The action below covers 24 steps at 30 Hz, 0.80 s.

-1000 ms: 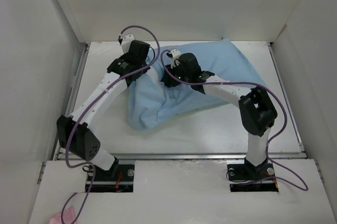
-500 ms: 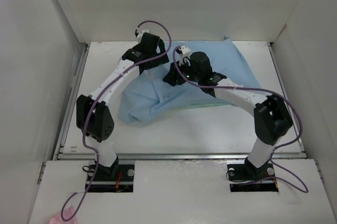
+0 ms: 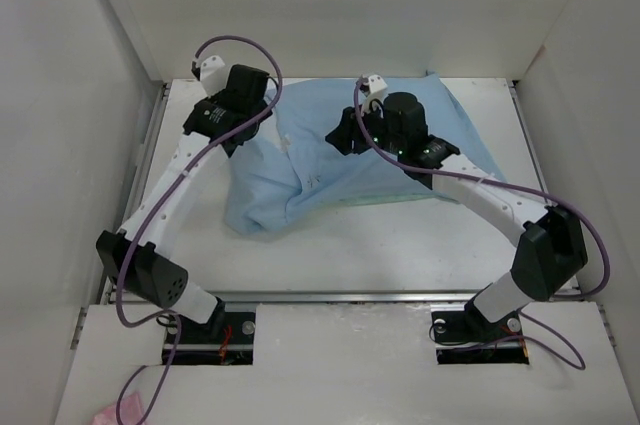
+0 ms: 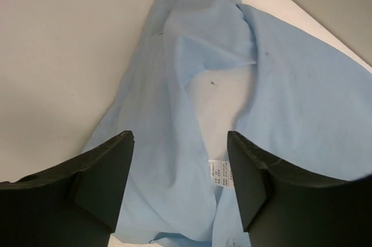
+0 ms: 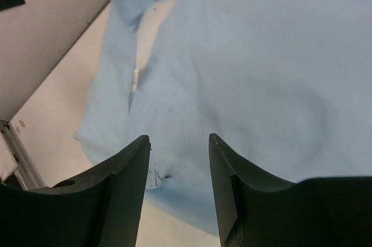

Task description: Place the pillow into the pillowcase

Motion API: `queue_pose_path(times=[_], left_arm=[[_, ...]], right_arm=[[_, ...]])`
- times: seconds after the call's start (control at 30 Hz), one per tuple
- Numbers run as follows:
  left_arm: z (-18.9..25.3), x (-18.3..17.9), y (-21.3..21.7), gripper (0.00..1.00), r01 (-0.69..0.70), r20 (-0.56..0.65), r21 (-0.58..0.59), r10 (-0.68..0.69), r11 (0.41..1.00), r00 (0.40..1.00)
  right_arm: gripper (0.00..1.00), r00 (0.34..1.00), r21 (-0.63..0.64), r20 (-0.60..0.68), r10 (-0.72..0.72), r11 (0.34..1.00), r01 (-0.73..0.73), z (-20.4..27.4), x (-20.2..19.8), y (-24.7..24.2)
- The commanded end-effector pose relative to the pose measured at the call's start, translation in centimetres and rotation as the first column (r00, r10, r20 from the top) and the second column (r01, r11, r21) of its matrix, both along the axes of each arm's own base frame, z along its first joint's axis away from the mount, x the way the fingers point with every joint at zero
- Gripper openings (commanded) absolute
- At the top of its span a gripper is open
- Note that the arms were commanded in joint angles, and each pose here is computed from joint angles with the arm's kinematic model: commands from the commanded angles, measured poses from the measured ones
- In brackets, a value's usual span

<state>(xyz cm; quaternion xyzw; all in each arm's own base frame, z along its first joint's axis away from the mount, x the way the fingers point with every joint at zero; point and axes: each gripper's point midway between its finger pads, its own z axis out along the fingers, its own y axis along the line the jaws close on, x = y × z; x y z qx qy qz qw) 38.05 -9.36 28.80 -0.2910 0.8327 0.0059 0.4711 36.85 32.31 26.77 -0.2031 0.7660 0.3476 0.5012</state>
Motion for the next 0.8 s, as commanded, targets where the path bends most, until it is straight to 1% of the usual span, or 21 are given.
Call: queue_pose_path(times=[0.0, 0.07, 0.1, 0.13, 0.17, 0.23, 0.33, 0.37, 0.43, 0.47, 0.5, 0.57, 0.63, 0.67, 0.7, 0.77], left_arm=[[-4.3, 0.1, 1.0, 0.61, -0.029, -0.126, 0.081, 0.039, 0.996, 0.991], [-4.5, 1.1, 0.5, 0.59, -0.003, -0.136, 0.094, 0.016, 0.996, 0.991], [-5.5, 1.7, 0.3, 0.54, 0.009, -0.163, 0.115, 0.01, 0.993, 0.987], [-4.9, 2.4, -0.2, 0.52, 0.013, -0.15, 0.101, 0.002, 0.995, 0.989], [-5.1, 2.9, -0.4, 0.5, 0.024, -0.157, 0.112, -0.006, 0.993, 0.988], [-5.2, 4.4, -0.7, 0.46, 0.02, -0.151, 0.115, -0.002, 0.993, 0.988], [-6.8, 5.5, -0.9, 0.41, 0.025, -0.189, 0.145, 0.003, 0.989, 0.982], [-7.7, 5.2, -0.8, 0.3, 0.03, -0.222, 0.159, 0.006, 0.987, 0.975], [-9.3, 5.2, 0.2, 0.14, 0.002, -0.264, 0.198, 0.051, 0.98, 0.963], [-9.2, 4.7, 0.6, 0.04, -0.01, -0.276, 0.21, 0.069, 0.978, 0.959], [-9.7, 4.7, 0.9, 0.0, -0.027, -0.283, 0.227, 0.093, 0.974, 0.955], [-8.9, 4.5, 1.5, 0.0, -0.052, -0.262, 0.239, 0.116, 0.97, 0.958], [-7.2, 4.2, 1.0, 0.0, -0.053, -0.216, 0.233, 0.105, 0.971, 0.971], [-6.1, 4.0, 0.5, 0.0, -0.029, -0.191, 0.242, 0.077, 0.97, 0.979], [-3.6, 3.9, -1.4, 0.0, 0.02, -0.117, 0.209, 0.005, 0.978, 0.993], [-1.3, 3.6, -4.3, 0.0, 0.141, -0.049, 0.182, -0.134, 0.973, 0.99]], right_arm=[[0.51, 0.998, -0.04, -0.014, -0.057, 0.998, 0.056, -1.0, 0.5, -0.8], [0.51, 0.998, -0.055, -0.014, -0.064, 0.996, 0.063, -1.3, 0.5, -1.1], [0.51, 0.997, -0.071, -0.026, -0.076, 0.995, 0.074, -2.0, 0.5, -1.3], [0.51, 0.997, -0.071, -0.027, -0.076, 0.995, 0.074, -2.0, 0.5, -1.4], [0.51, 0.996, -0.068, -0.015, -0.09, 0.994, 0.089, -1.5, 0.6, -1.6], [0.51, 0.993, -0.088, -0.026, -0.115, 0.99, 0.113, -2.5, 0.7, -2.1], [0.51, 0.99, -0.102, -0.027, -0.141, 0.985, 0.138, -2.9, 0.7, -2.7], [0.51, 0.989, -0.11, -0.035, -0.142, 0.984, 0.137, -3.1, 0.6, -2.7], [0.51, 0.985, -0.116, -0.026, -0.17, 0.979, 0.166, -3.1, 0.7, -3.3], [0.51, 0.985, -0.116, -0.026, -0.17, 0.979, 0.166, -3.1, 0.7, -3.3], [0.51, 0.983, -0.126, -0.029, -0.183, 0.976, 0.178, -3.5, 0.8, -3.5], [0.51, 0.981, -0.129, -0.026, -0.194, 0.973, 0.189, -3.5, 0.7, -3.8], [0.51, 0.979, -0.132, -0.023, -0.204, 0.971, 0.2, -3.5, 0.8, -4.0], [0.51, 0.977, -0.134, -0.021, -0.213, 0.969, 0.208, -3.5, 0.9, -4.1], [0.51, 0.974, -0.153, -0.032, -0.224, 0.964, 0.217, -4.3, 1.1, -4.3], [0.51, 0.97, -0.16, -0.044, -0.237, 0.96, 0.228, -4.9, 1.3, -4.3]])
